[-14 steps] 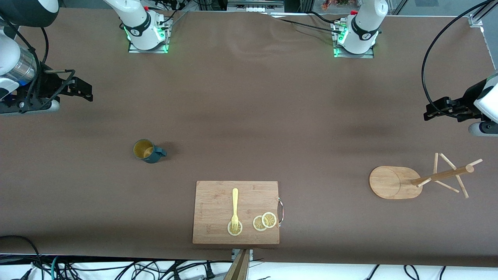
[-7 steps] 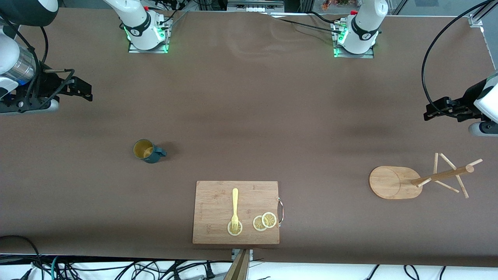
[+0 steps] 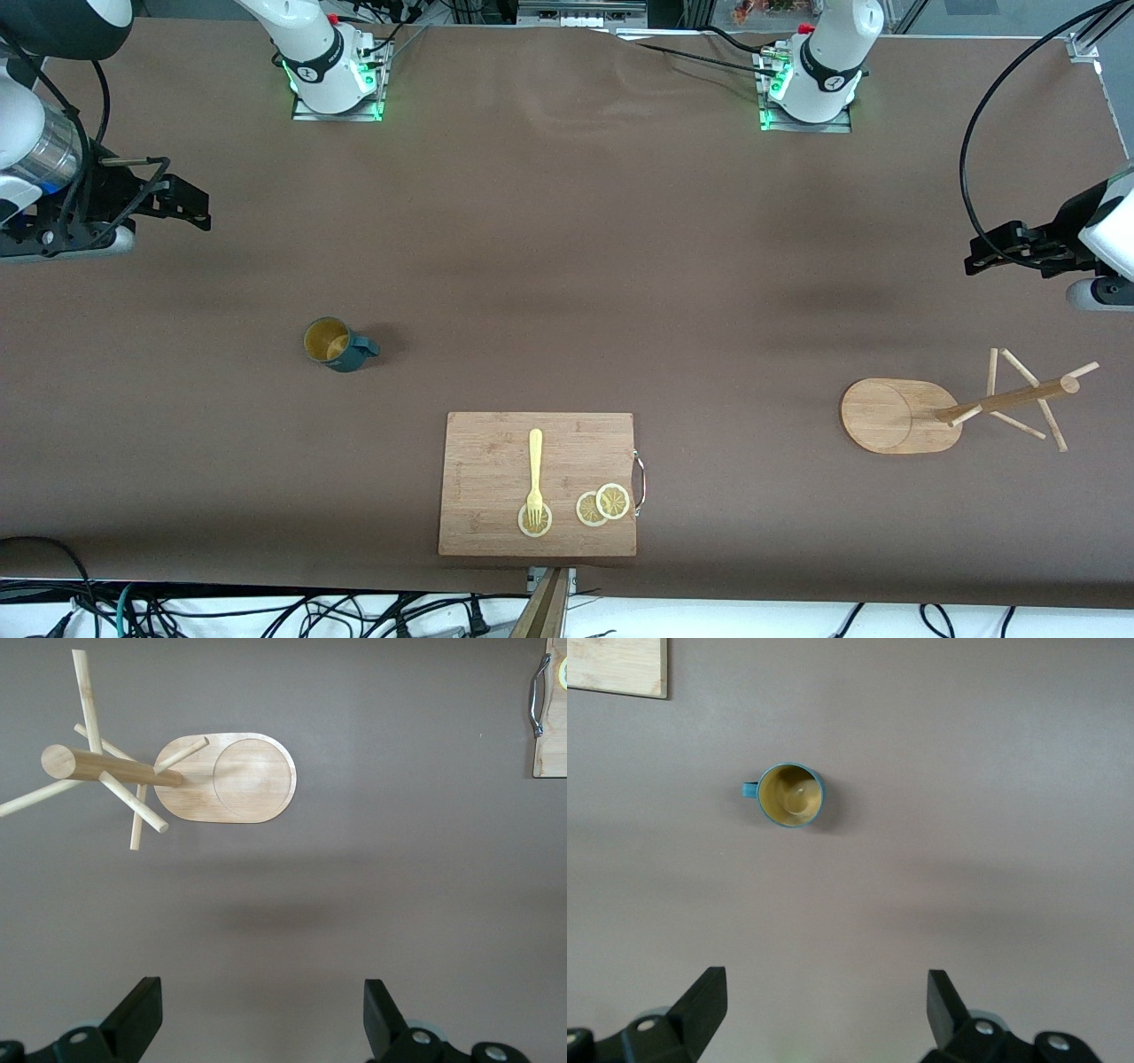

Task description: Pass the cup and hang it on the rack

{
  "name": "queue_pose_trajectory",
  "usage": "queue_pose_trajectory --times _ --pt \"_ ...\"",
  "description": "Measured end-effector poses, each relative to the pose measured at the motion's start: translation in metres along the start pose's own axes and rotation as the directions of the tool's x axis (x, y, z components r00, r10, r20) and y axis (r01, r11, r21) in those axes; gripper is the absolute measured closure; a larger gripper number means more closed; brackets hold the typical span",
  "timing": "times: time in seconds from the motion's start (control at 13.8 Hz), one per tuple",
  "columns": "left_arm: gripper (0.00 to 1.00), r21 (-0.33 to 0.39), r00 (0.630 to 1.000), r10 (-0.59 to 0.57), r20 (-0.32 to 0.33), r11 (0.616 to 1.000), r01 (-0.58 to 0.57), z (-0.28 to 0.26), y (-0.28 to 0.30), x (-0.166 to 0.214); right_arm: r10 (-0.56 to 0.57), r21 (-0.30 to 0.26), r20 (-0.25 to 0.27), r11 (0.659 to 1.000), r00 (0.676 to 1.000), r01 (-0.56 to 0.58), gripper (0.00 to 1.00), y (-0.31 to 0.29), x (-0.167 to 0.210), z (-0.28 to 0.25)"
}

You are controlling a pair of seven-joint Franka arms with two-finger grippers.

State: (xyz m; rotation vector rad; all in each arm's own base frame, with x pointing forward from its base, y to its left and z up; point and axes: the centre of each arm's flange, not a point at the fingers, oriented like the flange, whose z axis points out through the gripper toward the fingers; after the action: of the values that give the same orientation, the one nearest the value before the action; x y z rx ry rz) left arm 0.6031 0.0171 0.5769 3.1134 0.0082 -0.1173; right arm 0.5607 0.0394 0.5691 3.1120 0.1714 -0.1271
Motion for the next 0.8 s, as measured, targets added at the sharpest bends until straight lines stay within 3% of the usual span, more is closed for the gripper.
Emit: queue_pose_trajectory --times 0.8 --pt "0.00 0.000 1.000 0.000 0.000 1.000 0.000 -0.0001 0.0000 0.0000 0.000 0.005 0.006 1.000 1.000 0.000 0.00 -0.0007 -0.0006 0.0005"
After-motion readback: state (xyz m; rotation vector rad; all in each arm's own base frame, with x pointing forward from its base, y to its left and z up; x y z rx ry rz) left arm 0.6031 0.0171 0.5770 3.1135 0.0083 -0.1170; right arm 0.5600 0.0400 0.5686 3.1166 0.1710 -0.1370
